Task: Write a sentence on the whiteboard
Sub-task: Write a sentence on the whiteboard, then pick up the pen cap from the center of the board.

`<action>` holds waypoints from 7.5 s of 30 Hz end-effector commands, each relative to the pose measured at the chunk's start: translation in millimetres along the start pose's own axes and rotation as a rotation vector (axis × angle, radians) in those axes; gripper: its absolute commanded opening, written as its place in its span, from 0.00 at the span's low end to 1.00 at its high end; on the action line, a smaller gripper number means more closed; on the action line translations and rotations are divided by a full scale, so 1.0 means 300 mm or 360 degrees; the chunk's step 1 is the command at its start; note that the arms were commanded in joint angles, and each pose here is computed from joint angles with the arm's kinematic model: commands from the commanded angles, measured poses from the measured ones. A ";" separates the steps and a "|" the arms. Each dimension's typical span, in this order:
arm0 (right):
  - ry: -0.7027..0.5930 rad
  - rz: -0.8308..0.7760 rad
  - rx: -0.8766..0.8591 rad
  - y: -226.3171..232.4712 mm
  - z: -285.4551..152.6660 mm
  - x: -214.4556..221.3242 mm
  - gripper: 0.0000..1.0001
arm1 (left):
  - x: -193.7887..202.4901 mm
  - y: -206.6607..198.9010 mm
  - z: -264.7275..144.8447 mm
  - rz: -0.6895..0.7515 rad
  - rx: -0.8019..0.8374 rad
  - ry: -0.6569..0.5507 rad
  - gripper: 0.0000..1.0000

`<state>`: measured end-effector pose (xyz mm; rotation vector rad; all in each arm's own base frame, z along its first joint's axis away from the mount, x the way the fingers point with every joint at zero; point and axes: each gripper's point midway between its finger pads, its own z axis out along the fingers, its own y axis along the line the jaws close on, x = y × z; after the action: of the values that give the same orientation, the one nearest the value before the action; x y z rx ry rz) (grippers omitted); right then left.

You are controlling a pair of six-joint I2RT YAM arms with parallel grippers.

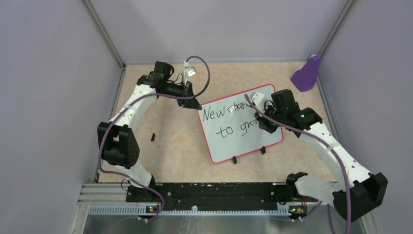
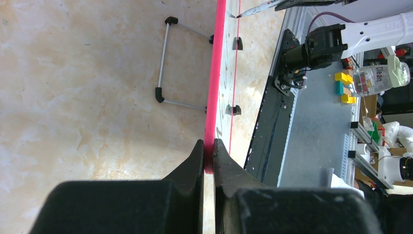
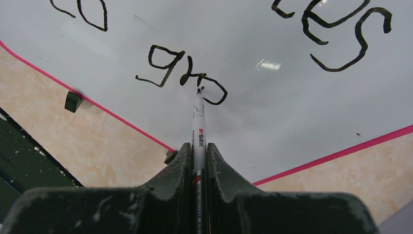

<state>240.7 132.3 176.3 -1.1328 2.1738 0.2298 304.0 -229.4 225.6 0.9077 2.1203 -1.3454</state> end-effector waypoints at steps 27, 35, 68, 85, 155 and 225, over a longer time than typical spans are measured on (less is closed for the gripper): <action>0.0102 -0.0070 0.0128 -0.055 -0.005 0.028 0.00 | 0.040 0.014 0.037 -0.0034 -0.0008 0.0085 0.00; 0.0013 -0.0088 0.0108 -0.046 -0.055 -0.025 0.00 | 0.039 0.016 0.041 -0.0034 -0.0003 0.0088 0.00; 0.0011 0.0029 0.0152 -0.110 0.001 0.008 0.00 | 0.038 0.011 0.037 -0.0023 -0.0016 0.0089 0.00; 0.0040 0.0029 0.0286 -0.153 -0.026 0.021 0.00 | 0.042 0.012 0.040 -0.0028 -0.0011 0.0094 0.00; -0.0127 0.0028 0.0313 -0.150 -0.149 -0.079 0.00 | 0.031 0.007 0.034 -0.0008 -0.0021 0.0087 0.00; -0.0721 0.0116 -0.0428 0.108 -0.316 -0.403 0.00 | -0.154 0.129 -0.473 0.0021 -0.0583 -0.0422 0.88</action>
<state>224.4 170.3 296.6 -1.0180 1.9063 0.5965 351.3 -159.1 264.6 0.6379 2.0937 -1.2142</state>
